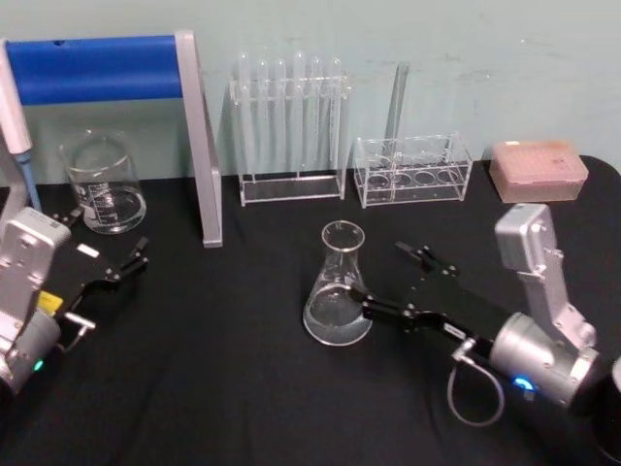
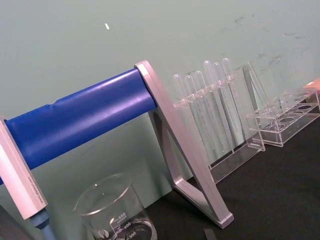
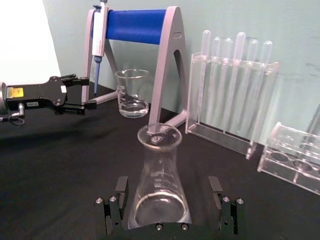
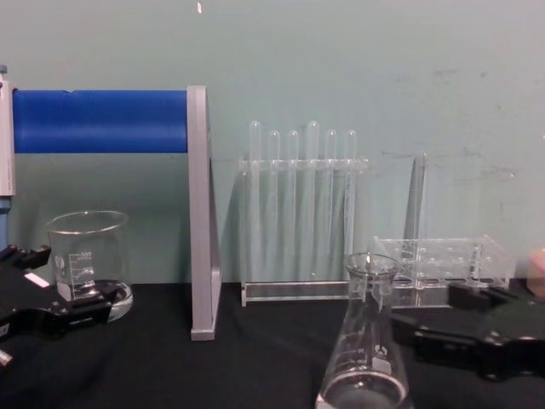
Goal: Grasp the erlenmeyer flask with one hand, shake it three times, then place it back.
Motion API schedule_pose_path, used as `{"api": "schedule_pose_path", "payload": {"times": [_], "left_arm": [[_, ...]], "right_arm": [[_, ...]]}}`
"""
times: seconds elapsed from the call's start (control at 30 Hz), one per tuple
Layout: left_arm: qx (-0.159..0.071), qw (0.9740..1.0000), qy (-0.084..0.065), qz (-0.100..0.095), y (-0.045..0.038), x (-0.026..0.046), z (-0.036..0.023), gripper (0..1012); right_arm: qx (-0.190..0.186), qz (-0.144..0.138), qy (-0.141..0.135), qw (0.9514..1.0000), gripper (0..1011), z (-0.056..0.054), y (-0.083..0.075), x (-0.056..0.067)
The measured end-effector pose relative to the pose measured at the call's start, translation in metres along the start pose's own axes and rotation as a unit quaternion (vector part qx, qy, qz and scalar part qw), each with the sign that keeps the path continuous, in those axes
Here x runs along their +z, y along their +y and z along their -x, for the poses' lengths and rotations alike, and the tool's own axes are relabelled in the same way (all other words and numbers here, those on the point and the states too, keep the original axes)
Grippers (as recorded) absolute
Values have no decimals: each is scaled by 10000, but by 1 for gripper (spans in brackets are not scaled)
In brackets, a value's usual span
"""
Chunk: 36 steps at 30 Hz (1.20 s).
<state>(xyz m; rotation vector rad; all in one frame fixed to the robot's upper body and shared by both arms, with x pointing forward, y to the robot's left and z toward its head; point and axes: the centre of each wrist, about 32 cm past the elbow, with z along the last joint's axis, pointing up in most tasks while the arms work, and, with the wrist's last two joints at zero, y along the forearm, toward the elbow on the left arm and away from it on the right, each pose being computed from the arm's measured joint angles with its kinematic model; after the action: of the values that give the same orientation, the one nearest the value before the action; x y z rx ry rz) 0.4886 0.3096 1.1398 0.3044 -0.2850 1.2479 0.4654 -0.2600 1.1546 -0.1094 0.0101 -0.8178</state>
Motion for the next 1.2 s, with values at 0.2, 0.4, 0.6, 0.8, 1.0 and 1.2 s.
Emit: {"api": "schedule_pose_path", "payload": {"times": [0.2,0.4,0.6,0.8,1.0,1.2], "left_arm": [[0,10000,0,0,0,0,0,1001],[0,10000,0,-1,0,0,0,1001],[0,10000,0,0,0,0,0,1001],[0,10000,0,0,0,0,0,1001],[0,10000,0,0,0,0,0,1001],[0,10000,0,0,0,0,0,1001]], "right_arm": [[-242,23,-36,9997,1000,-93,-164,11],[-764,-10,-30,9971,1000,-207,-192,7],[-1215,-83,-160,9924,1000,-281,-130,-7],[-1608,-226,-303,9863,1000,-318,19,-62],[-1818,-333,-373,9821,1000,-318,142,-136],[-1995,-349,-473,9781,1000,-284,285,-240]]}}
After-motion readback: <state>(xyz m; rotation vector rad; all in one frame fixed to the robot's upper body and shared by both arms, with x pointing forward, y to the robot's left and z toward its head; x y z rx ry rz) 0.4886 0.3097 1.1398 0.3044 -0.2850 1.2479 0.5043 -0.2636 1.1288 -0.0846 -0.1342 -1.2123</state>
